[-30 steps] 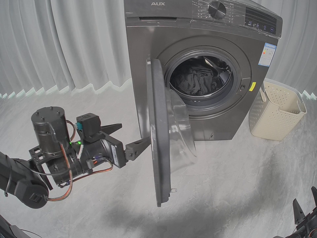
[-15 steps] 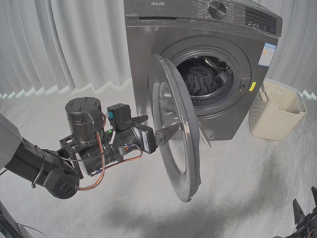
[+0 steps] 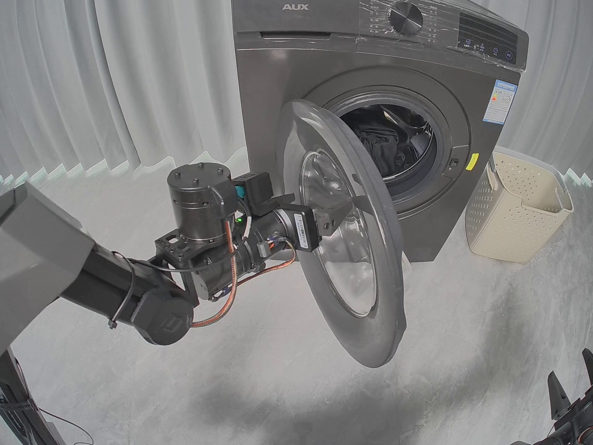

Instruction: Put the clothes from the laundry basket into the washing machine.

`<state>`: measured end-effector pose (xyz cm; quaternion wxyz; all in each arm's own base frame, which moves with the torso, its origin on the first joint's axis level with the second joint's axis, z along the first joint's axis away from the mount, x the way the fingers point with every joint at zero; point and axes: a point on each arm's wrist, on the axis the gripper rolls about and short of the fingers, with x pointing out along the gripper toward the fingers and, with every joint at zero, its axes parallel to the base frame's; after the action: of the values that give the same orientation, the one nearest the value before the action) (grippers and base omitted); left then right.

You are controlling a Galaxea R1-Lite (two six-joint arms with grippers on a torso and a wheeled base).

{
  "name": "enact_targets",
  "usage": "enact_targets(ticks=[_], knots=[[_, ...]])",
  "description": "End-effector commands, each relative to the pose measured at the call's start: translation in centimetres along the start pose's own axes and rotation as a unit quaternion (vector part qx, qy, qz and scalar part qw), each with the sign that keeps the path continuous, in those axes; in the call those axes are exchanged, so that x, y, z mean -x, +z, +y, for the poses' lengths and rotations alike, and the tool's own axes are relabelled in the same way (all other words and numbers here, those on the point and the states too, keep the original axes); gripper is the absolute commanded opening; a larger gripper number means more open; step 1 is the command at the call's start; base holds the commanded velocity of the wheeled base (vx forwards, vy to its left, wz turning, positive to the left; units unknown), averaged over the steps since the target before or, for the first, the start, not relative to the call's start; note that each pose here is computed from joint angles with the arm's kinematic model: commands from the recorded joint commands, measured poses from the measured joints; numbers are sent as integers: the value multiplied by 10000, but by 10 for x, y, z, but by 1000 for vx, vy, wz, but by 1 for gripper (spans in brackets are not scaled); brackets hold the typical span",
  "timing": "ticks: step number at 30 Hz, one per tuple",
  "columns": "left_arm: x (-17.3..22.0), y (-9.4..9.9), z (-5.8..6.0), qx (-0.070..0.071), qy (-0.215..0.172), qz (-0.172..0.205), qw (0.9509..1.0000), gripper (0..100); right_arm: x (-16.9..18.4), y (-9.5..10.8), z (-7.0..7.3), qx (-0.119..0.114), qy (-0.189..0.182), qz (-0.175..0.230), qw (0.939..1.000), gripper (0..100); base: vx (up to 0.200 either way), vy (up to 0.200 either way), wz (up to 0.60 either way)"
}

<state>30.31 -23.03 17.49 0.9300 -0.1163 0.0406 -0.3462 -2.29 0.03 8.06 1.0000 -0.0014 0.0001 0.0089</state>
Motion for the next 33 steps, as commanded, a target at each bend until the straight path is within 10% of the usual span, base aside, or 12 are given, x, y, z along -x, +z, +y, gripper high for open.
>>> enact_targets(ticks=[1, 17, 33], knots=[[-16, -6, 4, 82, 117, -44, 9999, 100, 0, -5, 0, 1, 3, 14, 10000, 100, 0, 0, 0], [88, 1, -16, 124, 213, 137, 9996, 100, 0, -5, 0, 9, 10, 14, 10000, 100, 0, 0, 0], [19, -11, -22, 147, -89, 74, 9998, 100, 0, -5, 0, 9, 10, 14, 10000, 100, 0, 0, 0]])
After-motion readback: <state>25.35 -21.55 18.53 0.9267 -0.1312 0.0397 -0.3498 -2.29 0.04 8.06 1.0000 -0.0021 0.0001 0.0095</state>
